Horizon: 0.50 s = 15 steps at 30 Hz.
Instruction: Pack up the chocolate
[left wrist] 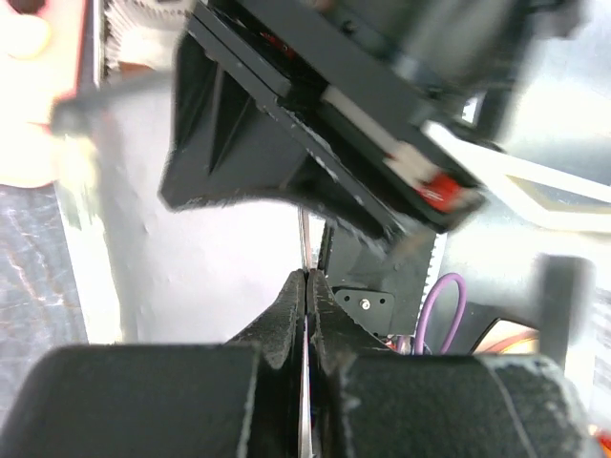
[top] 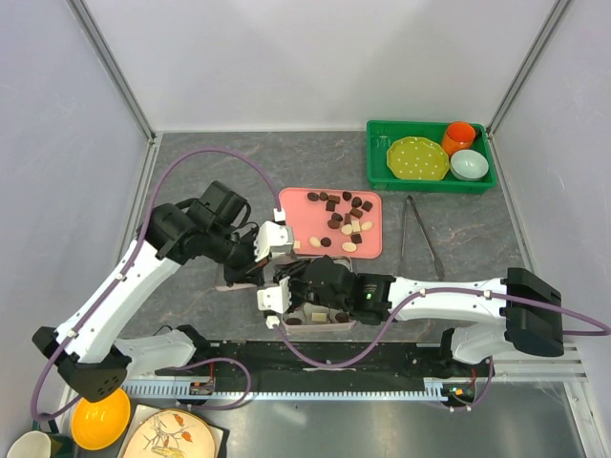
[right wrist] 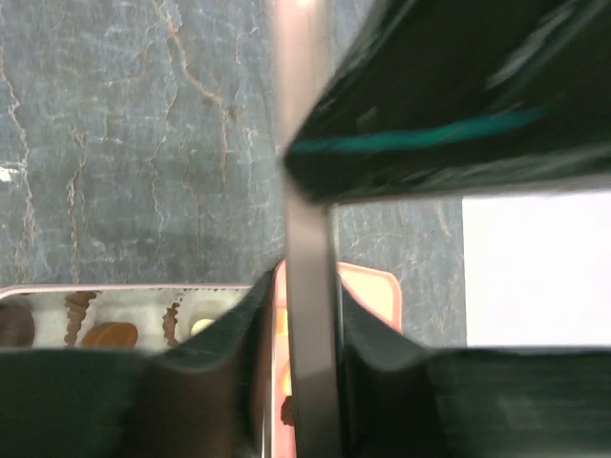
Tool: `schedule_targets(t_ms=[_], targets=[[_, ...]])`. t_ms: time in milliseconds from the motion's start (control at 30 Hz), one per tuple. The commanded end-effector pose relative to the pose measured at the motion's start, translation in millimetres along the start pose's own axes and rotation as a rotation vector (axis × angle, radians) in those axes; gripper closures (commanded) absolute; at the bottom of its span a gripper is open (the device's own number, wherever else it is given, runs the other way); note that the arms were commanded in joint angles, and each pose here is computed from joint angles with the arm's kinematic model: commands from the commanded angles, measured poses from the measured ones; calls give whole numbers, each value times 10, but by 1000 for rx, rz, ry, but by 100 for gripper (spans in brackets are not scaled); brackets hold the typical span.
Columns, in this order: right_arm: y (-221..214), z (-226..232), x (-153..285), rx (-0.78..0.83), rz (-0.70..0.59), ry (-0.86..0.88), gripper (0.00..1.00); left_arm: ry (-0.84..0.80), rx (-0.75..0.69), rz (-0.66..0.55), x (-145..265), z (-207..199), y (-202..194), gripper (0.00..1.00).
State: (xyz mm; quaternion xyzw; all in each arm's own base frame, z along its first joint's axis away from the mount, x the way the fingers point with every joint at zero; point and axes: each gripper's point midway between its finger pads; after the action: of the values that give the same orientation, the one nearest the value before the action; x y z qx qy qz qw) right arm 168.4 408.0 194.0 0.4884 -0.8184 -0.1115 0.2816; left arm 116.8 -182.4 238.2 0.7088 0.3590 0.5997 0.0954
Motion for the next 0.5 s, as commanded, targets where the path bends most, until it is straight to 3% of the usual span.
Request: schedule_targets(t_ms=[0,200,267,300,333,367,433,467], targets=[[47,-86,77,-29,13,-11,72,22,-89,-90,242,-114,157,99],[100,-139,163,-30,20,-22,98,79,-98,-145,344,-73,270,98],[122,-168,189,-61,20,-32,100,132,-105,-180,416,-24,325,96],[143,-194,212,-72,15,-40,100,166,-100,-206,465,13,378,89],[157,-194,227,-91,15,-40,100,205,-109,-244,516,64,465,60],[180,-207,247,-96,13,-45,100,285,-102,-256,588,184,501,46],[193,-214,298,-123,16,-46,100,372,-105,-298,730,286,601,20],[202,-232,319,-137,18,-52,100,448,-98,-302,820,395,613,16]])
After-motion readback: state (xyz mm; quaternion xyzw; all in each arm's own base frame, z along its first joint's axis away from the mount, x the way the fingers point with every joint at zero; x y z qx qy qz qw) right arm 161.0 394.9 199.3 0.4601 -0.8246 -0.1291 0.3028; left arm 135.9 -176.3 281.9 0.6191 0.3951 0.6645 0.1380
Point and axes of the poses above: each gripper's point midway between its finger pads, its own x axis back along the fingers, its own z axis along the line the jaws close on, y = z × x, and after that the axes turned 11 degrees about x, right-handed
